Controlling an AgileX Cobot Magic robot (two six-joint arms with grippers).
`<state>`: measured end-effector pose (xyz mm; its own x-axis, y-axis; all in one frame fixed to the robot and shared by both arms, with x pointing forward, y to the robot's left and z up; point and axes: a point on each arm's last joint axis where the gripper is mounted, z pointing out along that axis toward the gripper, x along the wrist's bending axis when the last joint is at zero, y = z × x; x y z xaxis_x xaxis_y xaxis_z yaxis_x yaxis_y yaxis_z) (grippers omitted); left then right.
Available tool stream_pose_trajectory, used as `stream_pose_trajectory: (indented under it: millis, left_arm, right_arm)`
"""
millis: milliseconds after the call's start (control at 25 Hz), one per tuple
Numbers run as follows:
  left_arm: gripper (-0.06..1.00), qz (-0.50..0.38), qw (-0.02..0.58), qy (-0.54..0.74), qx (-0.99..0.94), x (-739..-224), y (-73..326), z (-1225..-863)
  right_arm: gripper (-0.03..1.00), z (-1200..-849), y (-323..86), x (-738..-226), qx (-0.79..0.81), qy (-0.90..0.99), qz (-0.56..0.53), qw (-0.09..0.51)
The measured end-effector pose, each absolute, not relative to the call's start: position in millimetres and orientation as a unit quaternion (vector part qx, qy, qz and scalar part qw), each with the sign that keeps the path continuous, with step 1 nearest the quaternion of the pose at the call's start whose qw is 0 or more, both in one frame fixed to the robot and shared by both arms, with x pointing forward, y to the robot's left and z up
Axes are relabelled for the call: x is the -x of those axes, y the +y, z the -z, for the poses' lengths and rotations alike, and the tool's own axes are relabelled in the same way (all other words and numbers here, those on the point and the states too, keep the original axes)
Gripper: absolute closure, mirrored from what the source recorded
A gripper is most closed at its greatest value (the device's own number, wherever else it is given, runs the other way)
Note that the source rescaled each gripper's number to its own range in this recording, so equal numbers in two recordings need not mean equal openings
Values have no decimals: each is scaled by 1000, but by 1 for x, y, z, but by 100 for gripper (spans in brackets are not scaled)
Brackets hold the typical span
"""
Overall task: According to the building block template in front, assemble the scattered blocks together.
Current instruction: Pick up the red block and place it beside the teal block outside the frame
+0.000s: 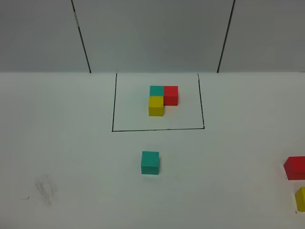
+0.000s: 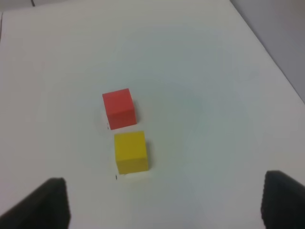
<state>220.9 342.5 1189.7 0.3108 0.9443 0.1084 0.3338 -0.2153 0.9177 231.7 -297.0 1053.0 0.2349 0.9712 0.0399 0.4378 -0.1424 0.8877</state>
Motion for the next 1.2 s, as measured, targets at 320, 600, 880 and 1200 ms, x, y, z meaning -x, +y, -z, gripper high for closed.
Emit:
stream_pose_trajectory:
  millis: [320, 600, 880, 1200]
  left_arm:
    - [19, -378, 383, 485, -689, -202, 319, -1166]
    - [20, -428, 391, 480, -658, -172, 295, -1160]
    - [20, -411, 392, 502, -653, -176, 292, -1145]
    - [20, -339, 378, 543, -669, -203, 289, -1094]
  right_arm:
    - [30, -1053, -297, -232, -677, 520, -337, 396]
    - [30, -1053, -296, -232, -677, 520, -339, 395]
    - [30, -1053, -296, -232, -677, 520, -340, 394]
    - [30, -1053, -296, -232, -677, 520, -340, 394]
